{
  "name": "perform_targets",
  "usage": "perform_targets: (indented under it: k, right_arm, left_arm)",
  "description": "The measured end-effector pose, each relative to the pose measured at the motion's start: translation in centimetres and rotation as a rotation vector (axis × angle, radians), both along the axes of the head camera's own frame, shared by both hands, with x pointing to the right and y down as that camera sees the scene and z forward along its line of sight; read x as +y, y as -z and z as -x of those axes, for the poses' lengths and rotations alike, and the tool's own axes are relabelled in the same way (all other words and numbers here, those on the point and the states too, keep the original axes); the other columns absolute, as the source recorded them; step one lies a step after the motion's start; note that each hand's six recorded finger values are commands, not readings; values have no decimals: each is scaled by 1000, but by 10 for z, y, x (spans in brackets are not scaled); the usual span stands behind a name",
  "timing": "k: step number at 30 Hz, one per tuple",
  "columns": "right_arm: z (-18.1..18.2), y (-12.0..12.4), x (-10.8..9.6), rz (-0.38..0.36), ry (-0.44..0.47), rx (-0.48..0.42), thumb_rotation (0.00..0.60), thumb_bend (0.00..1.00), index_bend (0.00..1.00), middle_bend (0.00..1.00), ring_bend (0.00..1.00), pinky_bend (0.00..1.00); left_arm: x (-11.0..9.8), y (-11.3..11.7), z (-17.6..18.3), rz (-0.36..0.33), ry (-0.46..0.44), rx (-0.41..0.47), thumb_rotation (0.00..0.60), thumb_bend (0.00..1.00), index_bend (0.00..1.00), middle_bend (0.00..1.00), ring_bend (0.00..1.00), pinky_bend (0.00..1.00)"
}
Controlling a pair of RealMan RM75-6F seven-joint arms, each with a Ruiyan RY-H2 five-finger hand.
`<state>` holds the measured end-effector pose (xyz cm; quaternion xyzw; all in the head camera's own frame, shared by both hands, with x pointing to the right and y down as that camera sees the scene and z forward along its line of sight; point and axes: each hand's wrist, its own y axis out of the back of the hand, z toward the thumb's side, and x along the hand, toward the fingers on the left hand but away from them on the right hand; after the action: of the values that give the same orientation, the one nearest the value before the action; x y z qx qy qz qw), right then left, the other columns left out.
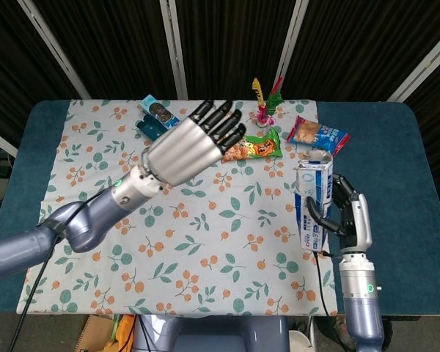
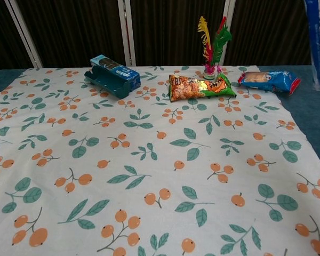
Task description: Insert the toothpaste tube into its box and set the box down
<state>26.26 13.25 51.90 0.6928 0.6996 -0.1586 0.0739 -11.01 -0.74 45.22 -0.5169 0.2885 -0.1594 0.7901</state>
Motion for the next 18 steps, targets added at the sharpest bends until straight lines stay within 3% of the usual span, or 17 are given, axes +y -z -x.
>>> perform_targets:
  k: [3, 8, 12, 18]
  right_arm:
    - [-7, 0, -2, -11, 1, 20, 600, 416, 553, 577, 486, 424]
    - [-19, 2, -4, -36, -51, -25, 600, 415, 553, 577, 486, 424]
    - [-25, 7, -5, -62, -95, -69, 600, 415, 553, 577, 486, 424]
    - [-34, 19, -8, -125, -178, -135, 600, 416, 534, 577, 486, 424]
  left_arm:
    - [12, -13, 40, 56, 46, -12, 600, 0, 338, 322, 276, 404]
    - [45, -43, 111, 187, 150, -34, 600, 0, 332, 323, 276, 403]
    - [91, -75, 177, 351, 277, -61, 600, 0, 324, 324, 276, 403]
    - [158, -108, 245, 566, 452, -54, 600, 0, 309, 317, 276, 403]
